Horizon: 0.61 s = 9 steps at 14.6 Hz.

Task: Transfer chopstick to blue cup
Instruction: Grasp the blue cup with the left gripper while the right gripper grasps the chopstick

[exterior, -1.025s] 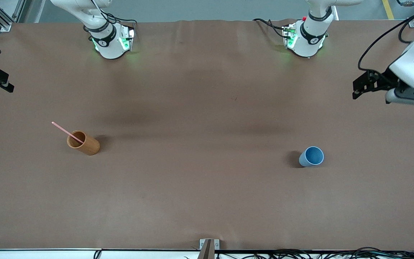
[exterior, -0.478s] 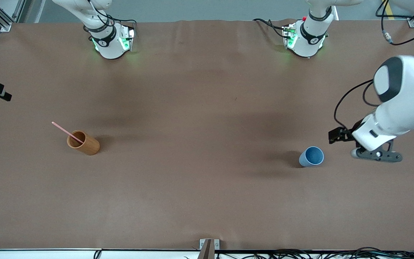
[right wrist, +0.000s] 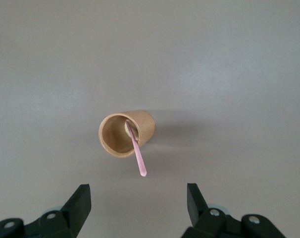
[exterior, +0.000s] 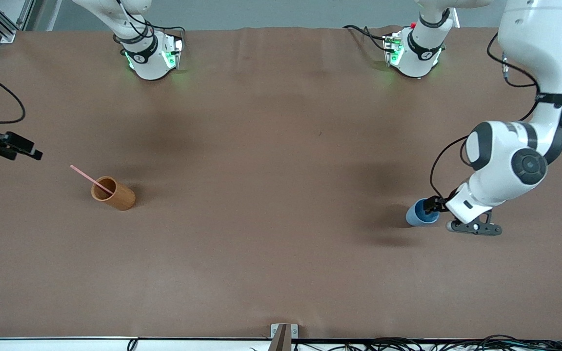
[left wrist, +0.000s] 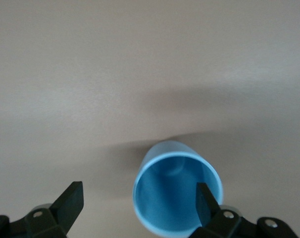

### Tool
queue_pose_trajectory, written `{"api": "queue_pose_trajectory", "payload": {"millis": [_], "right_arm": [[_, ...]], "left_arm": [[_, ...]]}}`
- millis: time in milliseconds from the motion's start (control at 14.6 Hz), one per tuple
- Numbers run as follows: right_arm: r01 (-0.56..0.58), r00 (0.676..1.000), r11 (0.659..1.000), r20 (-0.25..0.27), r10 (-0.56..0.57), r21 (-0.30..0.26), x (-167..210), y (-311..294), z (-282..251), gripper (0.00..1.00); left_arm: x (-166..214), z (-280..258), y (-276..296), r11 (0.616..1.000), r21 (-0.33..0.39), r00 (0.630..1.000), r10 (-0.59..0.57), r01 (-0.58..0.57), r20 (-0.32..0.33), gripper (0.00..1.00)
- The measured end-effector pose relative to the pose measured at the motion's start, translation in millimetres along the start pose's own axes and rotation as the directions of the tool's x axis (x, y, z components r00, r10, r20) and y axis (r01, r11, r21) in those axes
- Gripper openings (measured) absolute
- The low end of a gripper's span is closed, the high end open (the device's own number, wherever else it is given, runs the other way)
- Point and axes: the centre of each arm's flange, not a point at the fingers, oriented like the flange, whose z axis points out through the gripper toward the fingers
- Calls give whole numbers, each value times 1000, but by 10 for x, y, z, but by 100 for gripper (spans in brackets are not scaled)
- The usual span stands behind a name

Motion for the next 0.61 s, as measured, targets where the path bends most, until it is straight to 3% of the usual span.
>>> {"api": "queue_pose_trajectory", "payload": {"millis": [68, 137, 342, 410, 615], "right_arm": [[-17, 1000, 1000, -3, 17, 26, -32, 13, 127, 84], [-26, 1000, 999, -9, 27, 43, -59, 31, 230, 84], [-29, 998, 998, -46, 31, 49, -131, 146, 488, 73], [-41, 998, 997, -54, 44, 65, -158, 179, 566, 67], [-59, 997, 991, -47, 65, 117, -219, 236, 745, 61]], "left_arm": [[-20, 120, -4, 1000, 0, 1000, -3, 3, -1, 100], [-36, 200, -6, 1000, 0, 1000, -8, 8, -2, 94], [-45, 266, -8, 1000, 0, 1000, -18, 18, -4, 62], [-44, 263, -6, 1000, 0, 1000, -18, 18, -5, 52], [-40, 260, 10, 1000, -1, 1000, -28, 28, -8, 23]]}}
